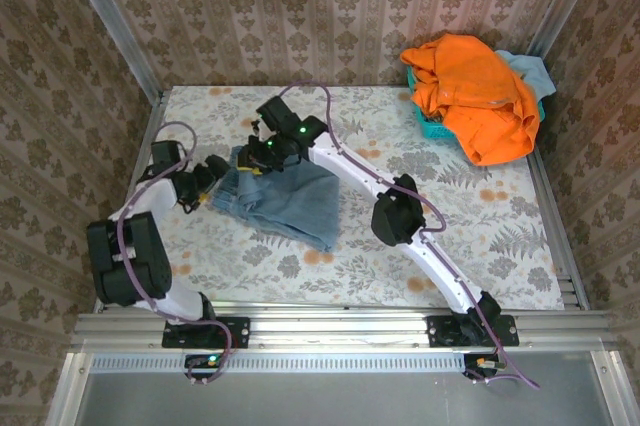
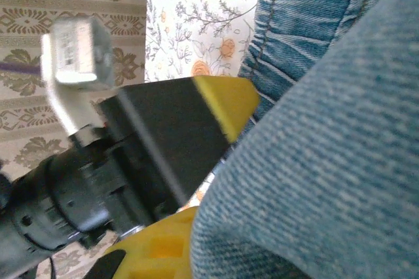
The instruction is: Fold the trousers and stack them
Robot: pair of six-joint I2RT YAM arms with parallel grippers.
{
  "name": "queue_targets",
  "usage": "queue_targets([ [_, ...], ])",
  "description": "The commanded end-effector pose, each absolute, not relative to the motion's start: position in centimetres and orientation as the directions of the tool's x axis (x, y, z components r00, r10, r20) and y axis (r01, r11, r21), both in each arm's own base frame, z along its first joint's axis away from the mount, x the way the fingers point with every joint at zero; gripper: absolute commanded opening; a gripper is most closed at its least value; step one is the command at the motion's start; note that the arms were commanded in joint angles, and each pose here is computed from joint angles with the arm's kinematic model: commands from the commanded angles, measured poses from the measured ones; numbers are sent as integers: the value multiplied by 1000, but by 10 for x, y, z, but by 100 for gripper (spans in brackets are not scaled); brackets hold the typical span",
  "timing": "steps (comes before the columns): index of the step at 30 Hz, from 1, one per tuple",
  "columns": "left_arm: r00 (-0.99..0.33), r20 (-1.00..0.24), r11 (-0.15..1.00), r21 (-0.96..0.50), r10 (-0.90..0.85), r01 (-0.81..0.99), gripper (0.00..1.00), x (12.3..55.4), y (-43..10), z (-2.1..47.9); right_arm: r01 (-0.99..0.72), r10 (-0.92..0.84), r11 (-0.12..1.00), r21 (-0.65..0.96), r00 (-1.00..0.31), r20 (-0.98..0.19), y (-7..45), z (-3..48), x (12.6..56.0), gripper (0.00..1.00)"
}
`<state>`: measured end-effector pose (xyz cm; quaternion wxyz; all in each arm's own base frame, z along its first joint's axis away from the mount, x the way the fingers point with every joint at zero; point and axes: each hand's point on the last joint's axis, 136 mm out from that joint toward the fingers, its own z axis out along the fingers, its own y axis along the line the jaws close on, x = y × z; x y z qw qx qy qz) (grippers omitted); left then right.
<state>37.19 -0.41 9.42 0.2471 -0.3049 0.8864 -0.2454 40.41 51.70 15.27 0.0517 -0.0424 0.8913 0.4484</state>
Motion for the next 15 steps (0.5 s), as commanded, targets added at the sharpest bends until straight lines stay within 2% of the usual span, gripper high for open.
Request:
queue_targets([
  [1, -622, -322, 656, -620, -713, -431, 100, 368, 14, 130, -157, -82, 470, 868, -988, -134, 545, 175, 391, 47],
  [3, -609, -348, 662, -621, -713, -420, 100, 367, 19, 148, -171, -94, 450, 877, -985, -144, 552, 181, 386, 55],
  [5, -597, -369, 667, -622, -712, -411, 100, 365, 21, 162, -199, -105, 436, 878, -980, -170, 553, 191, 383, 58],
  [11, -586, -410, 687, -613, -698, -390, 100, 362, 22, 183, -242, -129, 469, 849, -970, -205, 536, 211, 374, 60],
  [15, -650, -456, 765, -556, -608, -326, 100, 367, 2, 193, -292, -100, 548, 784, -953, -286, 501, 232, 377, 59],
])
